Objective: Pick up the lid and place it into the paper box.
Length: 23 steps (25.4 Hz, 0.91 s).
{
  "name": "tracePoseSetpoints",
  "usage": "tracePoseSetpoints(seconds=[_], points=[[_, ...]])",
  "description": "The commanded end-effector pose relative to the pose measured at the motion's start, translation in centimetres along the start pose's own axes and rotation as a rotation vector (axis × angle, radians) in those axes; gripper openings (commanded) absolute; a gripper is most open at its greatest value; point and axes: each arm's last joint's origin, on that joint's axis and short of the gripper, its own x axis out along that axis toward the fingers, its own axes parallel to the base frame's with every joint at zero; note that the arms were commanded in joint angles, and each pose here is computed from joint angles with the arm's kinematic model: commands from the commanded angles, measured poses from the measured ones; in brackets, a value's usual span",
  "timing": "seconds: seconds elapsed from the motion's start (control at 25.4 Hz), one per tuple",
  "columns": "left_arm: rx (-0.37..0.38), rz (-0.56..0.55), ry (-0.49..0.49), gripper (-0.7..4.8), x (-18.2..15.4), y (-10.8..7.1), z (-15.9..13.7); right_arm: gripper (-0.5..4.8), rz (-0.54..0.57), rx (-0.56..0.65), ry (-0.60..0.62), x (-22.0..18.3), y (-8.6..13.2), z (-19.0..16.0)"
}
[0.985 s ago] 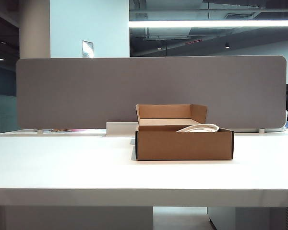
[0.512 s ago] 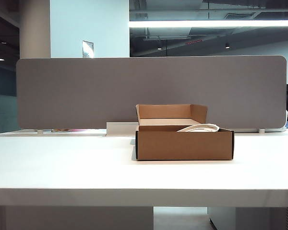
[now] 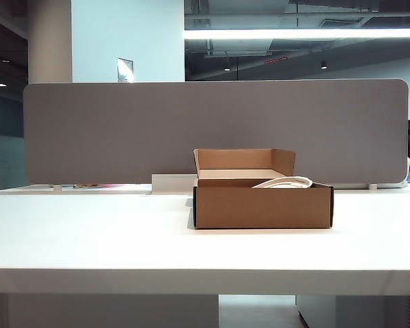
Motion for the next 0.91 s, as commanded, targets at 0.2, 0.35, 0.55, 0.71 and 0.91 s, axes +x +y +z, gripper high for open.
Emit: tracePoseSetpoints(seconds=[0.2, 0.35, 0.55, 0.71, 0.91], points=[[0.002, -0.005, -0.014, -0.03, -0.01, -0.02, 0.22, -0.06, 0.078, -0.023, -0.122, -0.04, 0.28, 1.05], [0.002, -0.005, -0.014, -0.03, -0.01, -0.02, 0.22, -0.05, 0.077, -0.024, -0.098, -0.02, 0.26, 0.83], [0.002, -0.005, -0.014, -0.03, -0.01, -0.02, 0.22, -0.05, 0.074, -0.025, -0.071, 0.01, 0.24, 0.57], [0.002, -0.005, -0.014, -0.03, -0.01, -0.02, 0.22, -0.05, 0.074, -0.025, -0.071, 0.01, 0.24, 0.57], [0.002, -0.005, -0.014, -0.03, -0.01, -0.02, 0.22, -0.05, 0.074, -0.025, -0.071, 0.01, 0.24, 0.57]])
